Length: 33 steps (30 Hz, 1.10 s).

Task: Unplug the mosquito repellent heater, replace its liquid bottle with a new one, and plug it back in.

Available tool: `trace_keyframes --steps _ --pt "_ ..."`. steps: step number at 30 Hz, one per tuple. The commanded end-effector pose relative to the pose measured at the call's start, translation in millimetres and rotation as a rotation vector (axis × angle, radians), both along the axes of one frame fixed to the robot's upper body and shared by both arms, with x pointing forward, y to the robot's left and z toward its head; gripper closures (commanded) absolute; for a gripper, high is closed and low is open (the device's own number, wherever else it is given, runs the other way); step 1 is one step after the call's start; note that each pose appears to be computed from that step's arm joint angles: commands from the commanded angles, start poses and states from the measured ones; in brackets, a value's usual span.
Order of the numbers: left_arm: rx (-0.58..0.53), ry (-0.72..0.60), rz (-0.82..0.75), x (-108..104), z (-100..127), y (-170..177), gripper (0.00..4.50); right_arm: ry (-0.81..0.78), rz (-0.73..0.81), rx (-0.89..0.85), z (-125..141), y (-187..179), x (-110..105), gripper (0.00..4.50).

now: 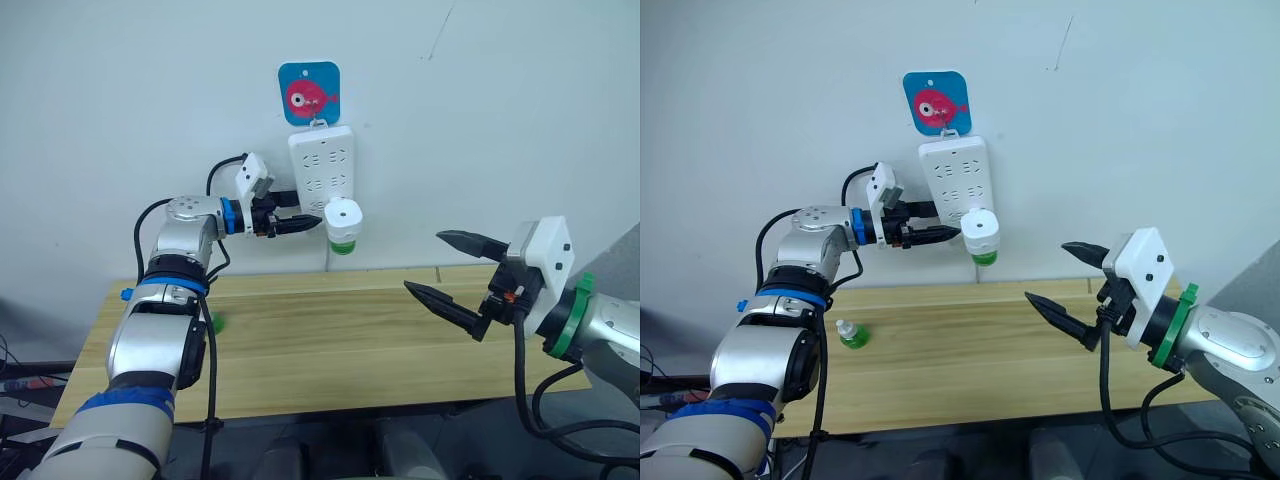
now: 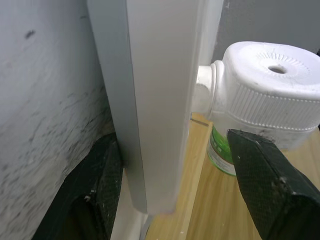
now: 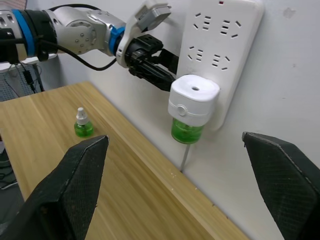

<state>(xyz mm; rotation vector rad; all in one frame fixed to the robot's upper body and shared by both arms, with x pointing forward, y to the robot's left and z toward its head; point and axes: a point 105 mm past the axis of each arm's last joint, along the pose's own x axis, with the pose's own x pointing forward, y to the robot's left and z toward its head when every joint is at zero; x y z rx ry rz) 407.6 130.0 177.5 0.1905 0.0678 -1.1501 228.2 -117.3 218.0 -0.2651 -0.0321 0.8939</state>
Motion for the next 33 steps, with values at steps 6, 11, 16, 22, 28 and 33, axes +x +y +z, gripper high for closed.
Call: trace_keyframes --steps 6,11,16,22,28,33 --pt "-0.029 -0.046 -0.032 1 15 -11 2.92 -0.026 -0.022 0.038 2 7 7 0.0" --pt "-0.036 -0.041 -0.028 0 13 -10 3.21 -0.056 -0.145 0.012 -10 18 31 0.0" --pt "-0.042 -0.04 -0.019 -2 12 -9 3.21 -0.075 -0.33 0.082 -7 36 60 0.0" --pt "-0.048 -0.035 -0.025 -6 11 -12 3.21 -0.003 -0.39 0.174 -8 69 74 0.0" --pt "-0.046 -0.034 -0.031 -8 11 -14 3.21 0.012 -0.39 0.166 -7 83 82 0.0" --pt "-0.048 -0.035 -0.026 -8 11 -13 3.21 0.025 -0.419 0.167 -8 85 93 0.0"
